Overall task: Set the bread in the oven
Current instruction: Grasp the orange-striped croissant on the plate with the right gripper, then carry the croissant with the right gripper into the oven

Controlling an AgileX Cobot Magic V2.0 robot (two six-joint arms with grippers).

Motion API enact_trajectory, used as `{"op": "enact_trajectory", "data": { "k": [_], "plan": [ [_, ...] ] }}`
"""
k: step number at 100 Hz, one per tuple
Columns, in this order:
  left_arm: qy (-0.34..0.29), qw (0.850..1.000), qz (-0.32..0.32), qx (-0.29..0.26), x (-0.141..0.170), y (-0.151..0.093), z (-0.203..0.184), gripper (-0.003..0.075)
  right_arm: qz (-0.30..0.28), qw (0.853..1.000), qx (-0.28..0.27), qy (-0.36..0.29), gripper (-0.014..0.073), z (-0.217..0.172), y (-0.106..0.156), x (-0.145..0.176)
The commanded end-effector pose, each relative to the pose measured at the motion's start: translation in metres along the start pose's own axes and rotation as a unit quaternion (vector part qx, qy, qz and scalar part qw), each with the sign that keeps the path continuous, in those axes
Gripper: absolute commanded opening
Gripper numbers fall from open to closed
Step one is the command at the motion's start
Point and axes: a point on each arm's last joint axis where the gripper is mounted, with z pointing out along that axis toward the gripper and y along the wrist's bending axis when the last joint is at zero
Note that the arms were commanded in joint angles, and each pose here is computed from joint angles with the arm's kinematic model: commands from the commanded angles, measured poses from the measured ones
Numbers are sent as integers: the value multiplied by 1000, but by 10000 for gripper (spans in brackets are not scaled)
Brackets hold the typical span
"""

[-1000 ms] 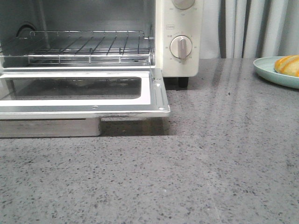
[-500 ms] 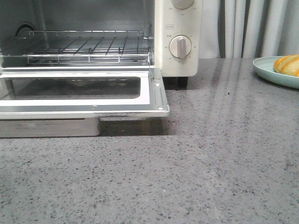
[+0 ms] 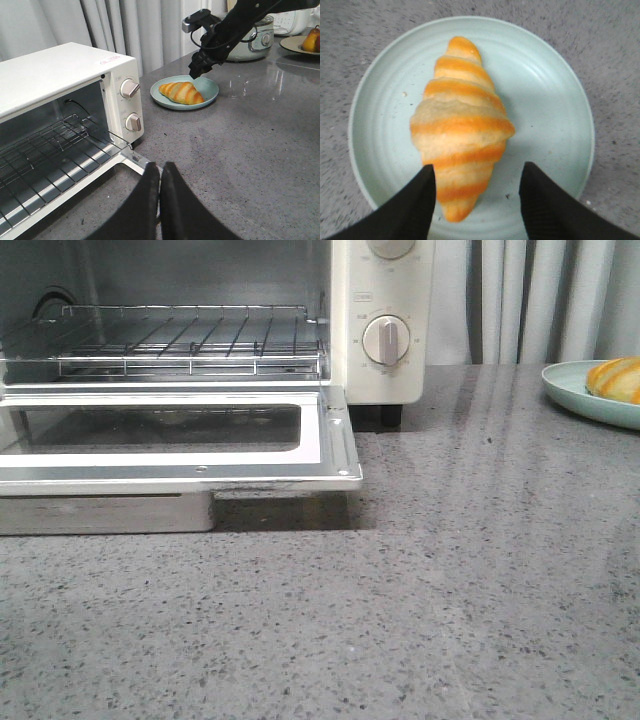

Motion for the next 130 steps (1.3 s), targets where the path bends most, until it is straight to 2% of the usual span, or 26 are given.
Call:
{"op": "enact_trajectory", "data": {
  "k": [1, 23, 37, 44, 47, 50, 52, 53, 55, 63, 74, 79, 85, 90, 93, 94, 96, 97, 102, 107, 114, 121, 130],
  "plan": [
    [-39, 999, -20, -6, -13, 2, -3, -22, 21, 999, -2, -49, 342, 1, -5, -15],
    [-40, 999, -23, -2, -13, 1, -3, -22, 51, 998, -29, 11, 342, 56, 5, -3],
    [-40, 999, -24, -1, -13, 1, -3, -22, 51, 997, -31, 53, 330, 75, 8, 7],
    [-40, 999, -24, -1, -13, 1, -3, -22, 52, 996, -29, 63, 242, 79, 7, 9],
    [-40, 999, -24, -1, -13, 1, -3, -22, 55, 996, -30, 64, 176, 79, 7, 9],
    [-41, 999, -24, -1, -13, 1, -3, -21, 57, 996, -30, 63, 74, 78, 6, 9],
    [-41, 999, -24, -1, -13, 1, -3, -22, 57, 996, -30, 59, 6, 77, 6, 8],
    [-41, 999, -24, -1, -13, 1, -3, -21, 57, 996, -30, 57, 6, 76, 6, 8],
    [-41, 999, -24, -1, -13, 1, -3, -21, 57, 997, -30, 51, -81, 74, 5, 6],
    [-41, 999, -24, -1, -13, 1, -3, -22, 64, 997, -32, 13, -69, 59, 4, -3],
    [-42, 999, -24, -2, -14, 1, -3, -22, 67, 991, -37, -111, -69, 10, 1, -27],
    [-44, 999, -24, -4, -14, 1, -3, -22, 68, 979, -48, -184, -69, -22, 5, -39],
    [-49, 998, -24, -8, -15, 2, -3, -22, 61, 955, -66, -283, -69, -67, 13, -51],
    [-56, 998, -24, -14, -16, 3, -3, -22, 53, 925, -90, -365, -69, -105, 24, -58],
    [-63, 998, -25, -20, -17, 4, -3, -21, 46, 901, -113, -417, -69, -128, 35, -61],
    [-65, 997, -25, -21, -18, 4, -3, -21, 47, 899, -113, -420, -69, -132, 34, -60],
    [-69, 997, -25, -24, -18, 5, -3, -22, 41, 877, -134, -460, -69, -151, 43, -61],
    [-71, 997, -25, -26, -19, 5, -3, -21, 40, 873, -140, -465, -69, -153, 46, -61],
    [-84, 995, -25, -37, -21, 7, -4, -22, 27, 831, -180, -525, -69, -186, 62, -59],
    [-99, 994, -26, -49, -24, 10, -4, -21, -3, 799, -225, -557, -69, -209, 84, -53],
    [-110, 992, -27, -60, -26, 13, -3, -22, -56, 775, -271, -568, -69, -231, 114, -45],
    [-114, 991, -28, -65, -27, 14, -3, -22, -112, 762, -307, -558, -69, -240, 144, -36],
    [-116, 991, -28, -66, -27, 14, -3, -21, -177, 761, -331, -528, -69, -235, 181, -25]
  ]
}}
